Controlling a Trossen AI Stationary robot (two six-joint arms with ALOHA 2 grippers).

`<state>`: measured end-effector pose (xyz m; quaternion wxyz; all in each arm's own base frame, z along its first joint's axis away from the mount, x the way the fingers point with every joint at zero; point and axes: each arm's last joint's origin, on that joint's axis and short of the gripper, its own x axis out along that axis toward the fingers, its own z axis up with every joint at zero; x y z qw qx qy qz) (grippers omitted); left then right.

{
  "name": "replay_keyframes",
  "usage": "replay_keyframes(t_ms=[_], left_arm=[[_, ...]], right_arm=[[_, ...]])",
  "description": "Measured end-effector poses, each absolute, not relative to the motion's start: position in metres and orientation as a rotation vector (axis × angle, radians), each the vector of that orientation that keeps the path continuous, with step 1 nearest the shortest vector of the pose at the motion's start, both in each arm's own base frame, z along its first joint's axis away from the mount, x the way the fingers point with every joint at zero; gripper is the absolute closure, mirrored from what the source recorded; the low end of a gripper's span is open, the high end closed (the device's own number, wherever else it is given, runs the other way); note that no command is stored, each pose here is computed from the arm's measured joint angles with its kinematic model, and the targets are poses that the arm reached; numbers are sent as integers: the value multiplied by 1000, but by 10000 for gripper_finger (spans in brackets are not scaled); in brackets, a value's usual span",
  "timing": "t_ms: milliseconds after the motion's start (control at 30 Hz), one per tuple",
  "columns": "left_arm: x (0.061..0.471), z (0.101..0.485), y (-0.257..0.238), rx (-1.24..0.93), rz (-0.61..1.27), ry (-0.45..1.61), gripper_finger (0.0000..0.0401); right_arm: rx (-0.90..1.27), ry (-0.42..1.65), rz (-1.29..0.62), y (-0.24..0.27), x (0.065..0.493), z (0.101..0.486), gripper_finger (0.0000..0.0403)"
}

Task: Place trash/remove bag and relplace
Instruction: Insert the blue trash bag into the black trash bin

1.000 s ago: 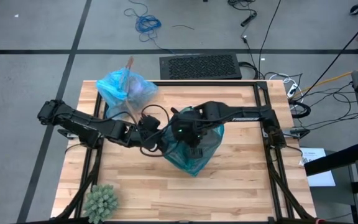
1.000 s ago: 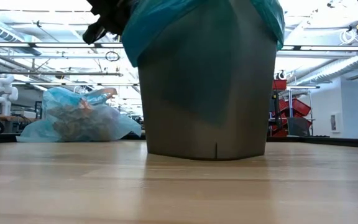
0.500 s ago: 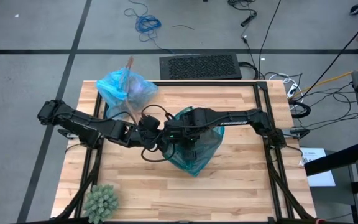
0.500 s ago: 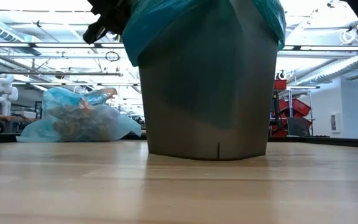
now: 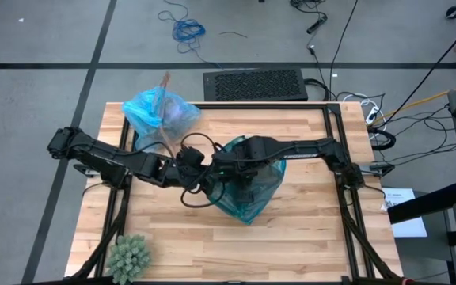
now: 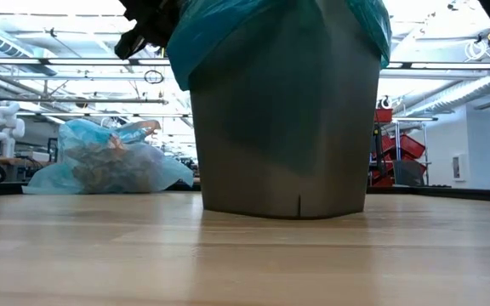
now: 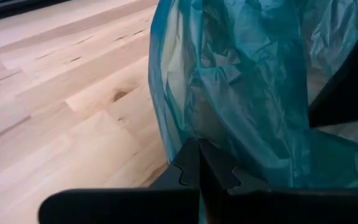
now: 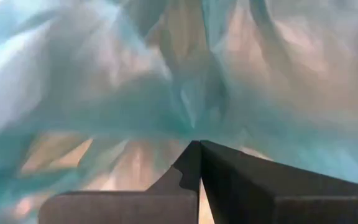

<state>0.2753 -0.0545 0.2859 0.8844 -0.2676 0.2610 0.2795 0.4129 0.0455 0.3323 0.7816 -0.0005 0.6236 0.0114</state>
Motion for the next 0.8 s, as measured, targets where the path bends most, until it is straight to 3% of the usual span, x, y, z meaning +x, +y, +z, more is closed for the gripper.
replay_keyframes(t_ms=[300,467,600,800], left_arm=[[275,289,-55,-563,568,537,401],[268,299,-53,-569,551,512,401],[249,314,-48,-556,548,498,401],[195,358,-34,-616,542,311,401]], right_arm=[[73,1146,-39,51,357,407,403],[172,914,97,47,346,443,403],[186,998,217,48,370,416,403],[41,1201,-21,40,369,375,403]])
